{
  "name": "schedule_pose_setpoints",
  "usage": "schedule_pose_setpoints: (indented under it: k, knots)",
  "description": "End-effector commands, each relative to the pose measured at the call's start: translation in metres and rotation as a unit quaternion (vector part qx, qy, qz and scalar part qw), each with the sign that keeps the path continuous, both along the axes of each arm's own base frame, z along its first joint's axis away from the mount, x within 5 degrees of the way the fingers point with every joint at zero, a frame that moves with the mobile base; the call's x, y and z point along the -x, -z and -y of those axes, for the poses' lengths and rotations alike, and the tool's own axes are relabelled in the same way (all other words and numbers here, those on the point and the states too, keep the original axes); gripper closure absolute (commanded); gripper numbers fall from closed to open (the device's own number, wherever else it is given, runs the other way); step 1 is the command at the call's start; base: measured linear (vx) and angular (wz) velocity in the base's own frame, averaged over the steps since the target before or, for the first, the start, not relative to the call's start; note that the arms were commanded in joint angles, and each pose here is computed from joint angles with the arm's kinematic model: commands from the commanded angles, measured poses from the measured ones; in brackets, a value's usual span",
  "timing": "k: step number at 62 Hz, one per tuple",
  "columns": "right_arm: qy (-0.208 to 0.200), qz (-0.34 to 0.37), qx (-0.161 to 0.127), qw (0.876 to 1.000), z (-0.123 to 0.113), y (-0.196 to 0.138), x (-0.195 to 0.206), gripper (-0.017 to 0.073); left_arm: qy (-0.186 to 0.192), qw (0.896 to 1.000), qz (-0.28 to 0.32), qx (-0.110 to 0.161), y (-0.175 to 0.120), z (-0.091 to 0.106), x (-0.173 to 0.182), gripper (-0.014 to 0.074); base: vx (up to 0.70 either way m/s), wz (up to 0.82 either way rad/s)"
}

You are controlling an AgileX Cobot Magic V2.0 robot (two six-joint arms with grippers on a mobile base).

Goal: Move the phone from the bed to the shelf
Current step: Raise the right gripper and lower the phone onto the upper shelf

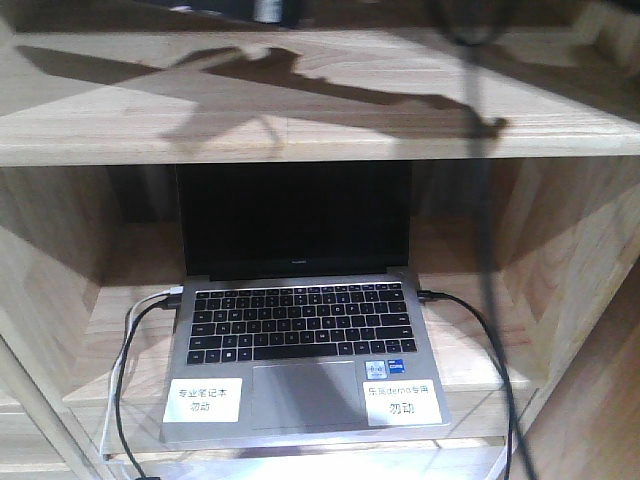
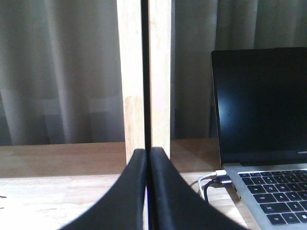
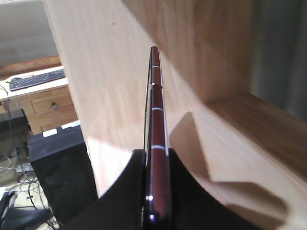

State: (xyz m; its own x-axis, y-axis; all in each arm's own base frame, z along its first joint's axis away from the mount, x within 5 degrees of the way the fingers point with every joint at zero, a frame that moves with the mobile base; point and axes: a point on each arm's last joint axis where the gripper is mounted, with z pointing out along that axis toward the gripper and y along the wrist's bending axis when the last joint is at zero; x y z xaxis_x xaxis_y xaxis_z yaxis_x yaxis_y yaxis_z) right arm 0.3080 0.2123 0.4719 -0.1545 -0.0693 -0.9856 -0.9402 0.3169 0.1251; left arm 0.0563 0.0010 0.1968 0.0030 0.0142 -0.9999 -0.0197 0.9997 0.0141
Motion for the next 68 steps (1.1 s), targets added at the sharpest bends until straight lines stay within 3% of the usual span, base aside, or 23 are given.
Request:
schedule_pose_setpoints:
  k: [1, 21, 53, 62, 68]
  knots:
    - [0.014, 0.027, -0.054, 0.998, -0.009, -0.028, 0.010, 0.0561, 0.000, 0.999, 0.051, 0.008, -0.015, 0.000, 0.002, 0.0592, 0.00, 0.00]
    - [0.050, -0.001, -0.058, 0.997, -0.022, -0.006, -0.014, 0.0561, 0.000, 0.999, 0.051, 0.008, -0.015, 0.000, 0.002, 0.0592, 0.00, 0.00]
    - [0.056, -0.032, -0.026, 0.998, -0.035, 0.030, -0.041, 0.0553, 0.000, 0.999, 0.051, 0.008, -0.015, 0.000, 0.002, 0.0592, 0.00, 0.00]
    - [0.071, -0.036, -0.031, 0.996, -0.035, 0.031, -0.044, 0.0499, 0.000, 0.999, 0.051, 0.008, -0.015, 0.000, 0.002, 0.0592, 0.00, 0.00]
    - [0.078, -0.035, -0.032, 0.996, -0.034, 0.030, -0.045, 0.0414, 0.000, 0.999, 0.051, 0.008, -0.015, 0.000, 0.002, 0.0592, 0.00, 0.00]
